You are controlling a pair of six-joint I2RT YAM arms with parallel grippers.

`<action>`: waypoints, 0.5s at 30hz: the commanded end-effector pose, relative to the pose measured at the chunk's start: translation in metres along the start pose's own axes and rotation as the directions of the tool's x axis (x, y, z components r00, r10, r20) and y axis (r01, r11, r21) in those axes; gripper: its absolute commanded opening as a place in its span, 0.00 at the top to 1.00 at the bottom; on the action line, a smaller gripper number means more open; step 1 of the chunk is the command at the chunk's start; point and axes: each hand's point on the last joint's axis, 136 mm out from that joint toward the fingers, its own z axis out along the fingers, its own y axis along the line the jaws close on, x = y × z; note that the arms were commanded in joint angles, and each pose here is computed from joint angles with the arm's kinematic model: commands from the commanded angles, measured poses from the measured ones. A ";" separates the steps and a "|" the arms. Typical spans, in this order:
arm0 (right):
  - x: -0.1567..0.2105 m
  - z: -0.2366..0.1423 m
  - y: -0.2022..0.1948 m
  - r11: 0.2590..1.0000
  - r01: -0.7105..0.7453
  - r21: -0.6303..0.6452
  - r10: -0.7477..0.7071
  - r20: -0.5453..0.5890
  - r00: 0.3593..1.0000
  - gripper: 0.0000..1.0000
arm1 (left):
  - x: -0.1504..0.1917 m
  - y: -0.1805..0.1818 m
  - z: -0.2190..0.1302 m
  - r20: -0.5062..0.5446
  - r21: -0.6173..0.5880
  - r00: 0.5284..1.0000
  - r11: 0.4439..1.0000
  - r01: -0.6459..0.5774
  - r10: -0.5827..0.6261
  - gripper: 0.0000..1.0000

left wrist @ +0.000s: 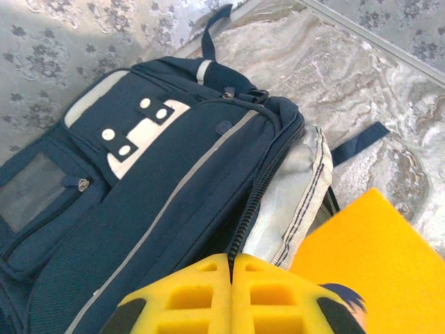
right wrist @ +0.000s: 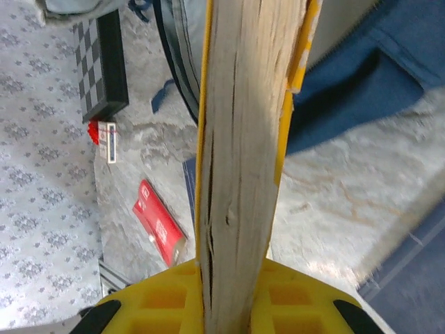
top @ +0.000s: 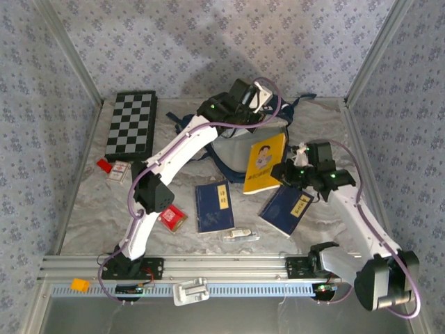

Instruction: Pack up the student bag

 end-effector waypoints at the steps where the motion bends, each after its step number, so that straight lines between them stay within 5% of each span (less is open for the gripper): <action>1: -0.040 0.011 0.032 0.990 0.089 -0.111 -0.074 0.132 0.988 1.00 | -0.060 0.009 -0.055 0.207 -0.051 0.978 0.998 0.032 -0.021 1.00; 15: -0.121 0.107 0.033 0.983 0.079 -0.164 -0.046 0.195 0.980 1.00 | -0.070 0.022 -0.076 0.268 -0.116 0.963 0.992 0.059 -0.026 1.00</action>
